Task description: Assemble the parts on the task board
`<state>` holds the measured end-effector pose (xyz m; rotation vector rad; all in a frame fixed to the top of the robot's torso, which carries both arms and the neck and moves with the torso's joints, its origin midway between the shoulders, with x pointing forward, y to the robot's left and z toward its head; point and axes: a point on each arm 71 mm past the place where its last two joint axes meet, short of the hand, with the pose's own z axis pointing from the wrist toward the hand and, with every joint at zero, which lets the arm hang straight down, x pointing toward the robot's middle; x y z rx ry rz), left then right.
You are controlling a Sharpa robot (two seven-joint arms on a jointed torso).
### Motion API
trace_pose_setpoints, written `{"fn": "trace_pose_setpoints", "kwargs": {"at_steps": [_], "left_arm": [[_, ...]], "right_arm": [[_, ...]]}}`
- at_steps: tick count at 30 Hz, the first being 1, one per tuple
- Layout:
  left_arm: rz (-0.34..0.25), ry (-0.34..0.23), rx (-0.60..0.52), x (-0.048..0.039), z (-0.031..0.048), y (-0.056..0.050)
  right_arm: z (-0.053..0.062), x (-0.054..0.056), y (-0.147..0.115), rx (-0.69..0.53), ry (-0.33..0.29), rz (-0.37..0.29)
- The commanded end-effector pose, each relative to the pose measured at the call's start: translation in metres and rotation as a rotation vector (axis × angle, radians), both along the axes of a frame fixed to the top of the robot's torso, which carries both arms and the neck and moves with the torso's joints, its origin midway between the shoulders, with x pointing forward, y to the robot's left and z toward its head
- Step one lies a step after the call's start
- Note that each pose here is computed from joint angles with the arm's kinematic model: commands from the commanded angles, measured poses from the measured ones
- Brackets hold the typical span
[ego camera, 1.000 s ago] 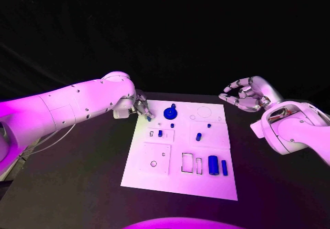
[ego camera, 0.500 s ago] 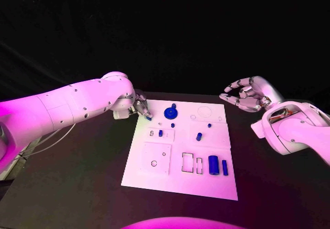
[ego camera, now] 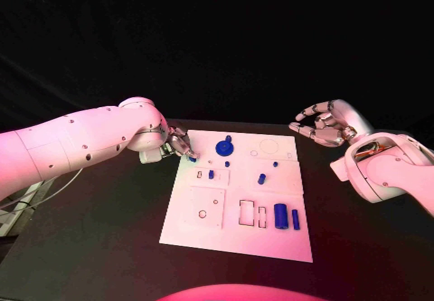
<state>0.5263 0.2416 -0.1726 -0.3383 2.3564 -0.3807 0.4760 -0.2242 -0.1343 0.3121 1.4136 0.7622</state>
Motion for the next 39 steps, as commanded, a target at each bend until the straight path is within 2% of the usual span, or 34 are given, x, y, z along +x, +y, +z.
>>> {"fn": "trace_pose_setpoints", "kwargs": {"at_steps": [1, 6, 12, 26, 39], "left_arm": [[-0.005, -0.055, -0.038, -0.0056, 0.0017, -0.004], [-0.045, -0.122, -0.018, -0.0161, -0.0014, -0.009], [-0.071, -0.15, -0.01, -0.0254, -0.0061, -0.016], [-0.119, -0.13, 0.064, -0.0314, -0.0209, -0.03], [-0.135, -0.107, 0.116, -0.0352, -0.0238, -0.031]], "right_arm": [[-0.001, 0.0, 0.0, -0.012, -0.005, 0.01], [-0.002, 0.0, 0.0, -0.012, -0.002, 0.01], [-0.003, -0.001, 0.0, -0.012, 0.0, 0.011], [-0.004, -0.001, 0.0, -0.013, 0.004, 0.013], [-0.004, -0.002, 0.0, -0.012, 0.003, 0.014]]}}
